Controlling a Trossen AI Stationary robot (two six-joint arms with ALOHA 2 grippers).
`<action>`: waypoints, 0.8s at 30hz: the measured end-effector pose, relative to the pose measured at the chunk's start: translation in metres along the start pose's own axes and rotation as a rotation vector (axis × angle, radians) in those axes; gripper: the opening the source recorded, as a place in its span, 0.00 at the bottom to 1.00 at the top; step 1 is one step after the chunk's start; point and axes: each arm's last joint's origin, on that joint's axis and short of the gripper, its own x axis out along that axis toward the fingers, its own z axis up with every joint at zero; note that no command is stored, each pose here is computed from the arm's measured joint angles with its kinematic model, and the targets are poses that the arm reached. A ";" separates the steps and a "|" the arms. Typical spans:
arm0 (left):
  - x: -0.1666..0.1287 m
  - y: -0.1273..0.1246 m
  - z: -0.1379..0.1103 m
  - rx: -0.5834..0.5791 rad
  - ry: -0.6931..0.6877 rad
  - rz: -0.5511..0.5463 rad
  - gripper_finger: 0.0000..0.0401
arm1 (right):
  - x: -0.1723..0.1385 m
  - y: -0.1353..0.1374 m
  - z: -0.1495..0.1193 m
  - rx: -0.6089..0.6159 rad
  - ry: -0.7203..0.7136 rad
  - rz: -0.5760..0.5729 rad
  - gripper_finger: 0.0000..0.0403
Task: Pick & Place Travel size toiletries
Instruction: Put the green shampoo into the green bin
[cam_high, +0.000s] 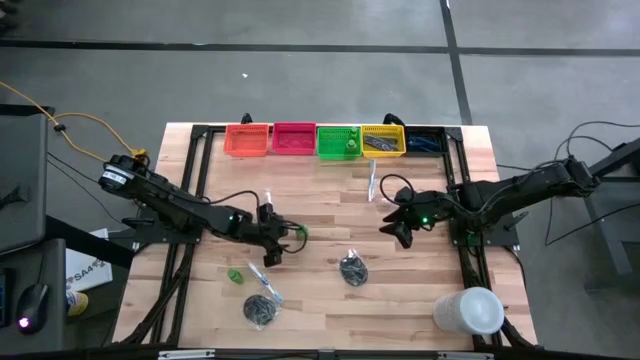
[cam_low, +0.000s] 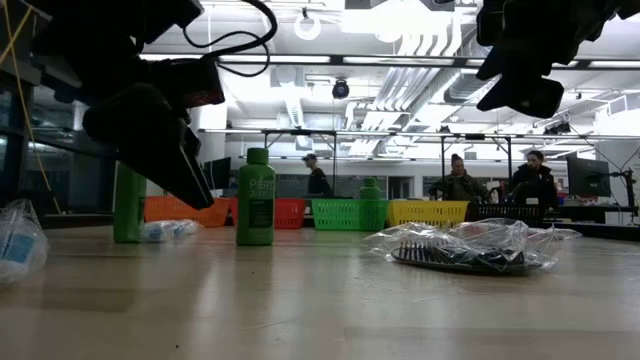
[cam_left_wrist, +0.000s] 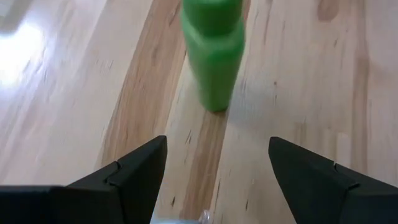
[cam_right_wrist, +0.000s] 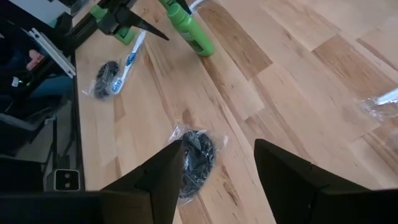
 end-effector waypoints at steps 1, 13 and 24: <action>0.000 0.000 0.000 -0.011 -0.002 -0.001 0.70 | 0.000 0.000 0.000 0.000 0.003 0.003 0.48; -0.020 -0.002 0.021 -0.001 -0.034 -0.034 0.70 | 0.000 0.000 -0.001 -0.001 0.016 0.003 0.48; -0.020 -0.004 0.026 -0.015 -0.082 -0.051 0.70 | 0.000 -0.001 -0.001 -0.003 0.017 -0.001 0.48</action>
